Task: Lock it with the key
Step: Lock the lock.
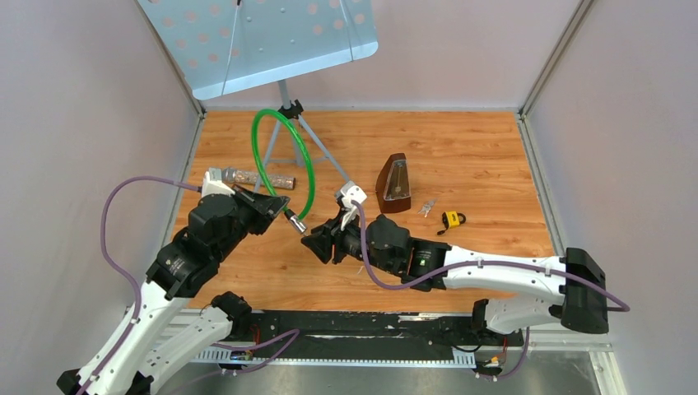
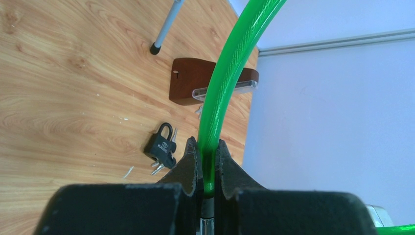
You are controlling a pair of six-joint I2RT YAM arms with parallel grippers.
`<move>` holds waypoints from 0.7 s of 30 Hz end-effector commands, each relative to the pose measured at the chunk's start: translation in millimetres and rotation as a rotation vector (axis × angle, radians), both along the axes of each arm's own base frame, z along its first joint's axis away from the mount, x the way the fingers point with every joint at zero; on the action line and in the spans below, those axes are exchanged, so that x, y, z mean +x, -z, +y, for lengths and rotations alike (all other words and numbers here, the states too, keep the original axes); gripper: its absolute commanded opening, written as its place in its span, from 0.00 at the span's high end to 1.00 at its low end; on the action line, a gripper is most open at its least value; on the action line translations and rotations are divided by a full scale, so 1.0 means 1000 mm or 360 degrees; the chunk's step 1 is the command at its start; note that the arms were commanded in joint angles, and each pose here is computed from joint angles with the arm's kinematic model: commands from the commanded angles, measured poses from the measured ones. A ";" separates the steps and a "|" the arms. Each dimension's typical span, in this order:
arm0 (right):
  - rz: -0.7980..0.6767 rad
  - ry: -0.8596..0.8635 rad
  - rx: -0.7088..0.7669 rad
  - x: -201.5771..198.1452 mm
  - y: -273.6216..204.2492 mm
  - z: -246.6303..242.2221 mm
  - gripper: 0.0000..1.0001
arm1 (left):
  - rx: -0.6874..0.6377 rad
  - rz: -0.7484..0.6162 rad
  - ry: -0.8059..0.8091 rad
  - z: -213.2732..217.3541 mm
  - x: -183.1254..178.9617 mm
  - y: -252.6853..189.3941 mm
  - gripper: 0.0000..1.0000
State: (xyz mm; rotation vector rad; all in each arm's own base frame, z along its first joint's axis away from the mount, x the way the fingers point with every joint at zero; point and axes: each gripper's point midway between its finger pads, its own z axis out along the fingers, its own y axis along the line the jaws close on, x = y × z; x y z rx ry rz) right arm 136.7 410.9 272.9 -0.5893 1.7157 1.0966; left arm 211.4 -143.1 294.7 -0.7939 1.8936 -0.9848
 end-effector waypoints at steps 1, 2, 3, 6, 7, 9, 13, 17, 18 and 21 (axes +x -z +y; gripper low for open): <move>-0.0115 0.0004 0.0056 0.007 -0.028 0.013 0.65 | -0.0132 -0.0120 0.0008 -0.004 0.001 -0.029 1.00; -0.0123 0.0000 0.0044 0.008 -0.027 0.015 0.69 | -0.0132 -0.0120 0.0008 -0.004 0.001 -0.029 1.00; -0.0129 0.0000 0.0034 0.008 -0.026 0.016 0.72 | -0.0133 -0.0121 0.0006 -0.004 0.001 -0.029 1.00; -0.0131 0.0001 0.0005 0.009 -0.022 0.017 0.86 | -0.0132 -0.0130 -0.0006 -0.002 0.001 -0.031 1.00; -0.0130 -0.0004 -0.0003 0.008 -0.020 0.016 0.92 | -0.0123 -0.0132 -0.0008 -0.002 0.001 -0.030 1.00; -0.0127 -0.0004 -0.0033 0.007 -0.014 0.013 1.00 | -0.0111 -0.0140 -0.0023 0.001 0.002 -0.031 1.00; -0.0167 -0.0055 -0.0139 0.001 0.005 0.005 1.00 | -0.0076 -0.0154 -0.0061 0.005 0.005 -0.031 1.00; -0.0312 -0.0158 -0.0301 -0.012 0.032 -0.011 1.00 | -0.0020 -0.0175 -0.0115 0.012 0.009 -0.030 1.00; -0.0320 -0.0180 -0.0322 -0.014 0.037 -0.016 1.00 | -0.0003 -0.0175 -0.0121 0.014 0.010 -0.029 1.00; -0.0314 -0.0235 -0.0344 -0.023 0.046 -0.029 1.00 | 0.0032 -0.0174 -0.0156 0.018 0.012 -0.027 1.00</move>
